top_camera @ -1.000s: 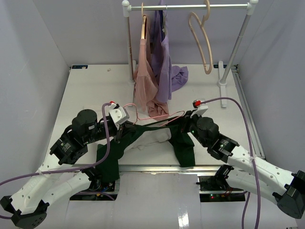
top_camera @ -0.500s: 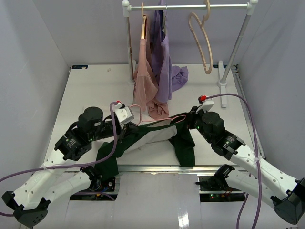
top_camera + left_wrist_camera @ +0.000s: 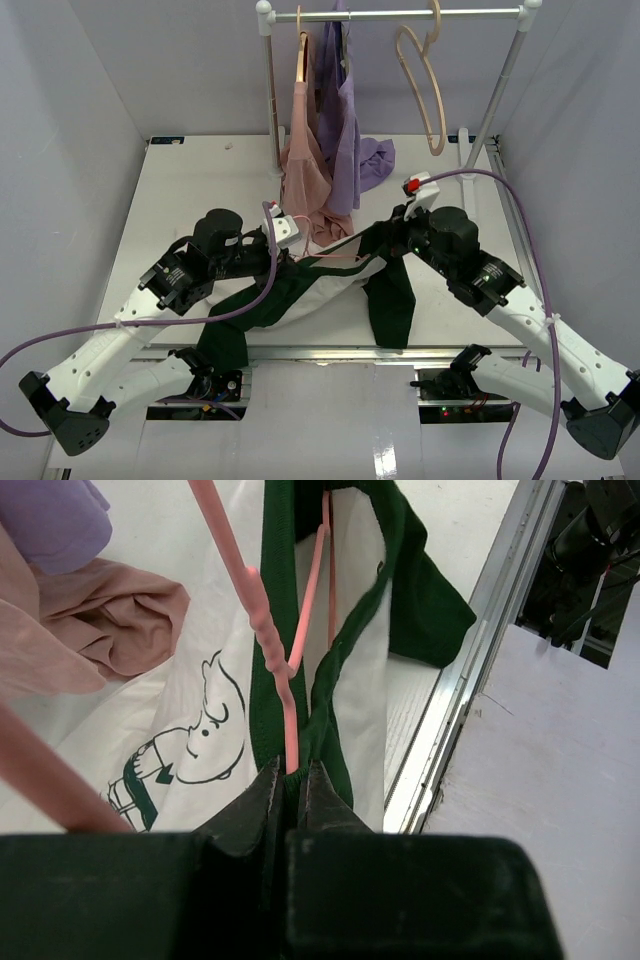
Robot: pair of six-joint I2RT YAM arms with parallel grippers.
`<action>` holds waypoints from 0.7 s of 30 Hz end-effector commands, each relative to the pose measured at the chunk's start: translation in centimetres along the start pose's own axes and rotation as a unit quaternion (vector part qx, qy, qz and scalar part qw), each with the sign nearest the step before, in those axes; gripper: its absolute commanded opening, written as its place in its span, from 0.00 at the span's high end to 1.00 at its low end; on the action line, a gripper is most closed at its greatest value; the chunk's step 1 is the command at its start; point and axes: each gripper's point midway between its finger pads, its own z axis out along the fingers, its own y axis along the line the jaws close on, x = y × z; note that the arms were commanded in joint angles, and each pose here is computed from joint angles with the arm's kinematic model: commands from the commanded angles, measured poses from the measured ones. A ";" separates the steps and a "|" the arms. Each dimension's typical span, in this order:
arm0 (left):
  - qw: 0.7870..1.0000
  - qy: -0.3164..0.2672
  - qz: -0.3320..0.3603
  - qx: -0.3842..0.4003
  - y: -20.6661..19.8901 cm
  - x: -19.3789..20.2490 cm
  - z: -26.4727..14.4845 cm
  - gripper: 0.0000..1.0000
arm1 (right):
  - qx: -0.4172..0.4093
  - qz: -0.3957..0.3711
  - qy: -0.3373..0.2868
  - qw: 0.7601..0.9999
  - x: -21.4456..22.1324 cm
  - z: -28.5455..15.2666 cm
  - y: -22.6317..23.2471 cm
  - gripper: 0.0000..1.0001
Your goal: Place the t-shirt on the hanger
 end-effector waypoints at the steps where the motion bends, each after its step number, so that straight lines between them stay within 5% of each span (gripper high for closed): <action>1: 0.997 -0.038 0.007 0.059 -1.8 -2.4 0.3 1.00 | -0.175 -0.053 0.004 0.983 -2.2 -2.7 6.7 0.92; 17: 0.995 -0.056 0.014 0.077 -2.3 -1.7 1.0 1.00 | -0.294 -0.060 0.062 0.952 -1.4 -2.8 15.0 0.92; 21: 0.993 -0.064 0.016 0.096 -3.0 -2.3 0.7 1.00 | -0.252 -0.071 0.064 0.963 -0.3 -2.3 13.3 0.71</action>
